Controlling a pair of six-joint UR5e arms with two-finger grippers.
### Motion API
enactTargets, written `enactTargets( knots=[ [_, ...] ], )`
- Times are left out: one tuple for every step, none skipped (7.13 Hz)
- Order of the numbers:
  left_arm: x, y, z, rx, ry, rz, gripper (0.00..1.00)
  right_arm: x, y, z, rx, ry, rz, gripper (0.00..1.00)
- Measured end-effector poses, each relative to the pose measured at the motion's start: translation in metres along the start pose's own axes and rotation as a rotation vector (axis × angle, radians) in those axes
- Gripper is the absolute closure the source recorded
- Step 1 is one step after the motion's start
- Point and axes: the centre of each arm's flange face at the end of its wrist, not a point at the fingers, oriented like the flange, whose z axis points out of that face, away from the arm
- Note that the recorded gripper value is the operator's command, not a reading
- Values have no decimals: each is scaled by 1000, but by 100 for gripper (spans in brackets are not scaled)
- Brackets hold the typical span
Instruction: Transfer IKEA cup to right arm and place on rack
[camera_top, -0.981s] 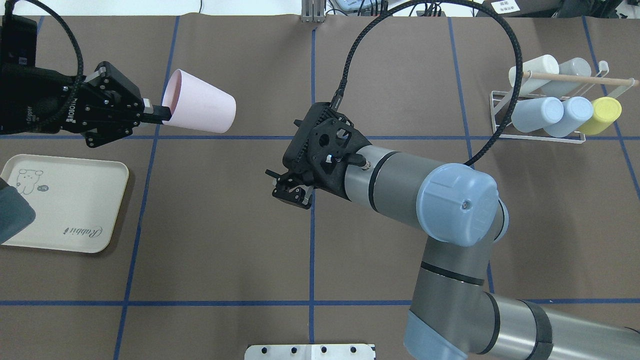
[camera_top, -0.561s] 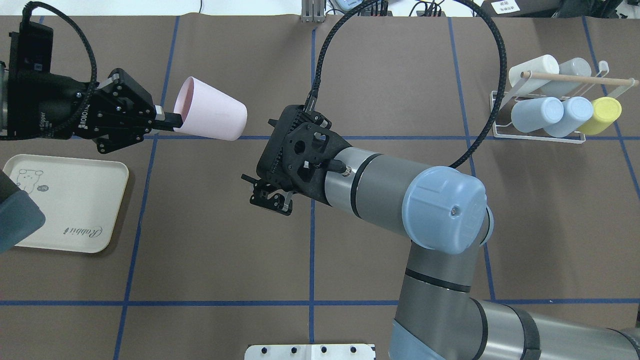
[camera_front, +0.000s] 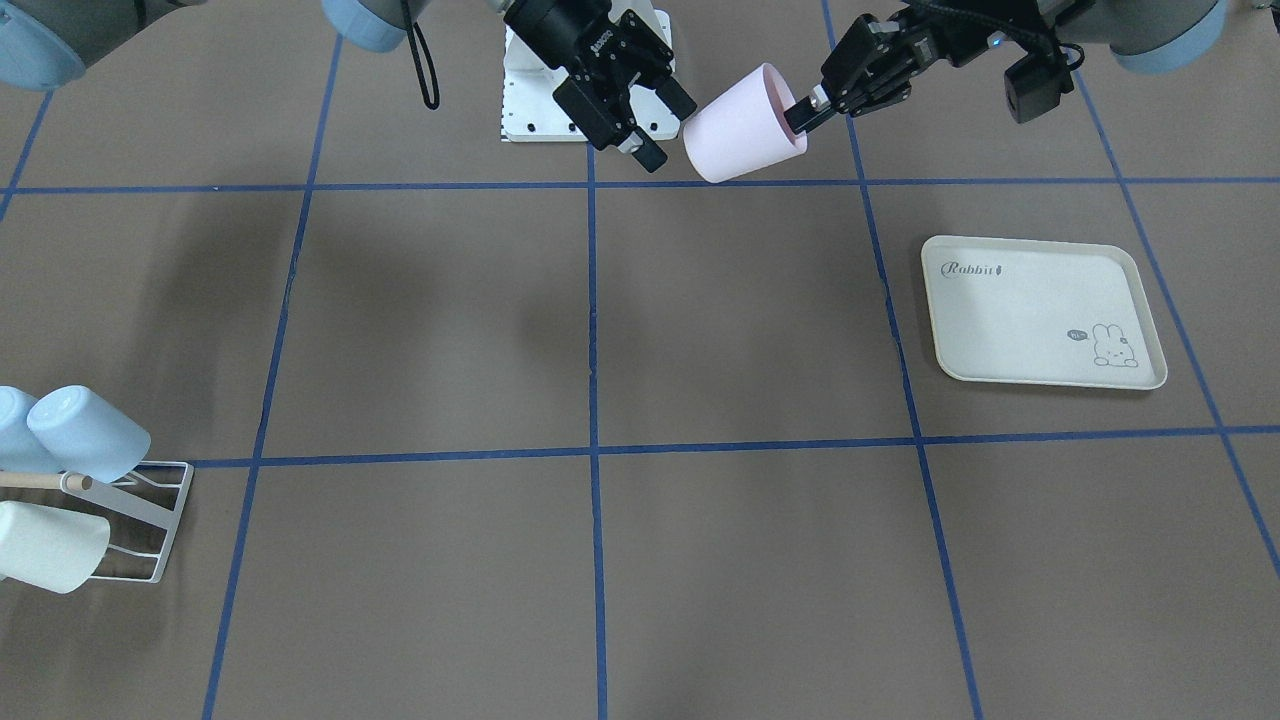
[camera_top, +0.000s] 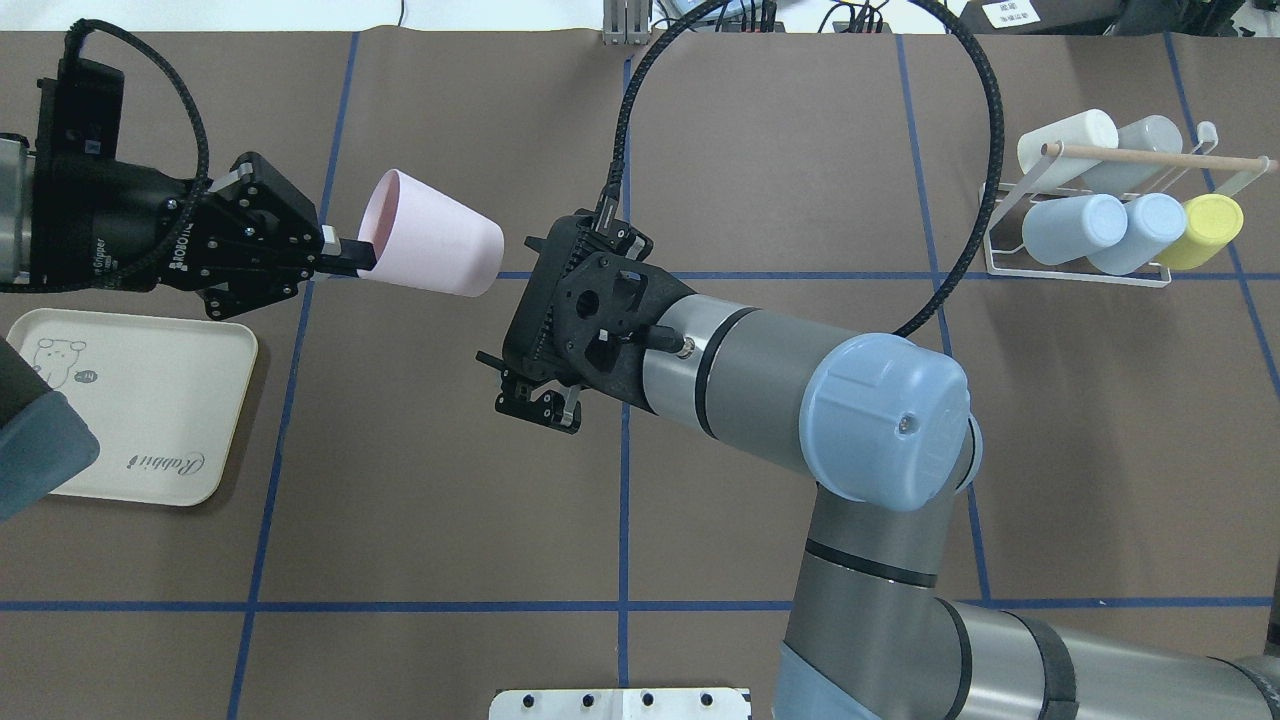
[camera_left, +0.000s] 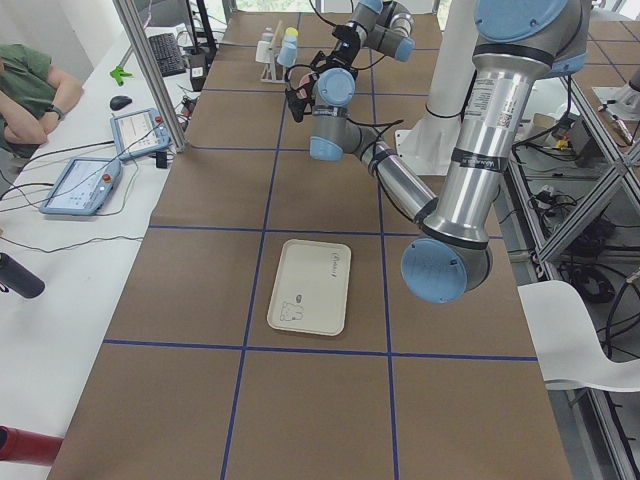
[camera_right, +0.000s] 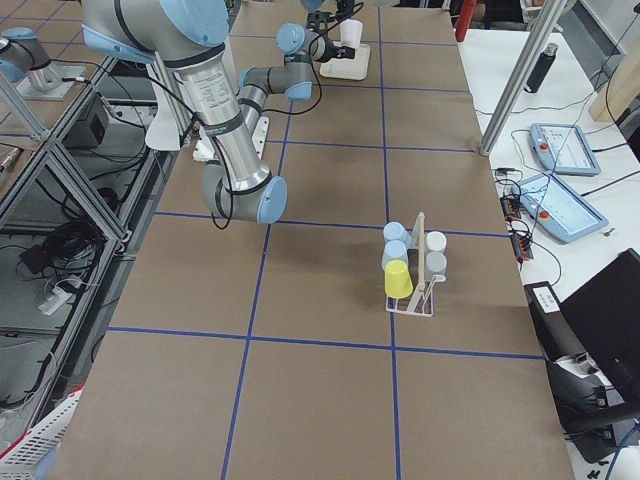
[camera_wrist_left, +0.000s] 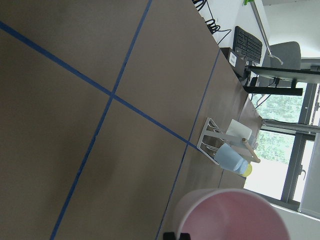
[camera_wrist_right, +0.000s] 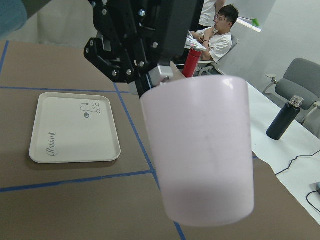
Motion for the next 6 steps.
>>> enactTargets(
  knots=[
    [-1,1,2,-5,-2,1,100,0,-2,0,4,0,-13,1],
    [-1,2,2,-7,-2,2,100,0,-4,0,8,0,-25,1],
    [-1,2,2,-8,-2,3,100,0,-5,0,9,0,-34,1],
    [1,4,4,-12,0,5,100,0,-5,0,9,0,-42,1],
    [3,7,7,-22,3,9,100,0,-5,0,9,2,-48,1],
    [4,11,11,-32,4,12,100,1,-5,0,10,6,-53,1]
  ],
)
